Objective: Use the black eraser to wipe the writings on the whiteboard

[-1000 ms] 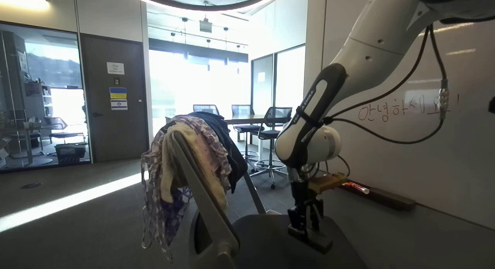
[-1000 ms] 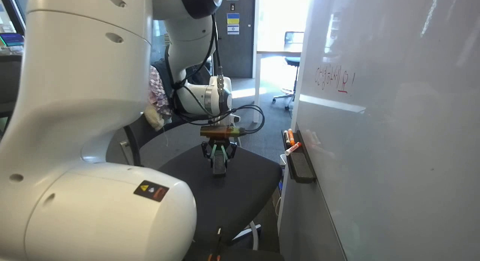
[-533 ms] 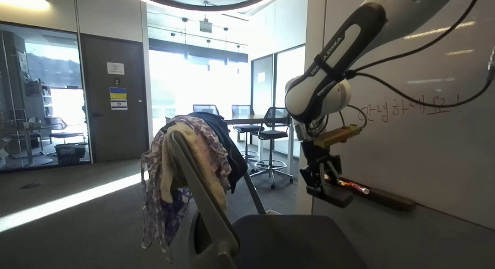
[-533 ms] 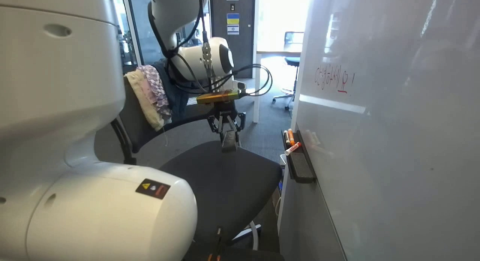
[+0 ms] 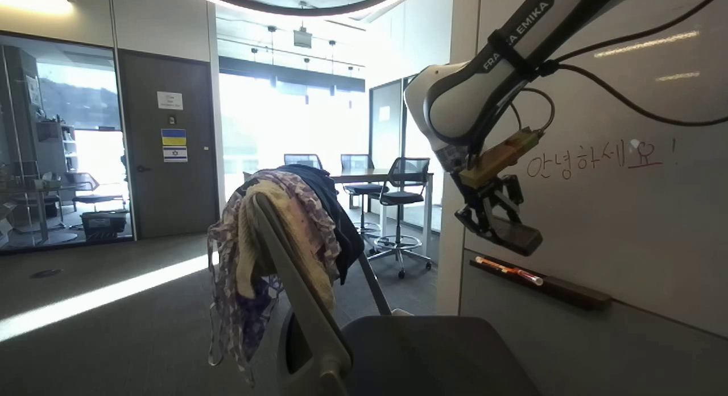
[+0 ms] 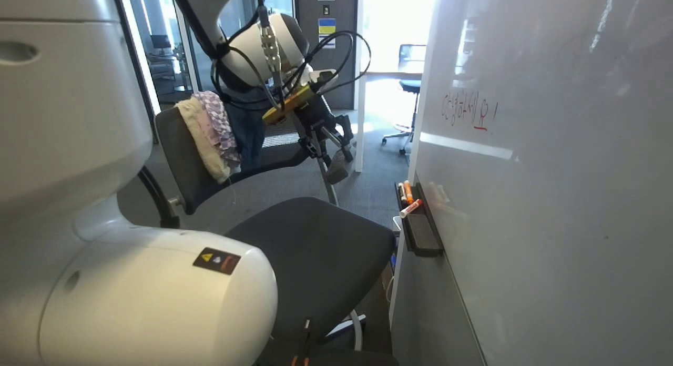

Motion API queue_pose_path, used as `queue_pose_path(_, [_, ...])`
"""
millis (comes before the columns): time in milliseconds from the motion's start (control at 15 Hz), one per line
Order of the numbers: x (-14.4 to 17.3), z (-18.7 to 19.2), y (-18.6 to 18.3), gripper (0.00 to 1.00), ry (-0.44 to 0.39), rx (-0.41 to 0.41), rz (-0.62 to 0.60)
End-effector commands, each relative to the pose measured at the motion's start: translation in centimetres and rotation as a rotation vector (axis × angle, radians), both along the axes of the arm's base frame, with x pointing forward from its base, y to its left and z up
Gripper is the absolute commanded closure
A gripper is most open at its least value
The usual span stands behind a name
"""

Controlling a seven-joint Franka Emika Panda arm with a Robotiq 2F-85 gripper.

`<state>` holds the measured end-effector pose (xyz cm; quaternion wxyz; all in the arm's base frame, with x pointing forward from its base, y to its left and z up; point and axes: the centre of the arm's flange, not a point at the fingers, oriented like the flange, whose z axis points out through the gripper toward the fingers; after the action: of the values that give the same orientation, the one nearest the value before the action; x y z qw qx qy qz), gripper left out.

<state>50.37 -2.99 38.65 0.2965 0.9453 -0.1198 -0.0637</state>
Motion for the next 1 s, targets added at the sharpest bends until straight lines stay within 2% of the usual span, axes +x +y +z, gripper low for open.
queue_pose_path(0, [-1.3,2.6,-1.8,0.69,-0.08,-0.168,-0.08])
queue_pose_path(467, [-2.8,5.7,-7.7,0.69,-0.244,-0.47,-0.201])
queue_pose_path(733, [-3.5,5.8,-11.8,0.69,-0.32,-0.581,-0.261])
queue_pose_path(933, [-4.1,5.5,-14.7,0.69,-0.355,-0.67,-0.234])
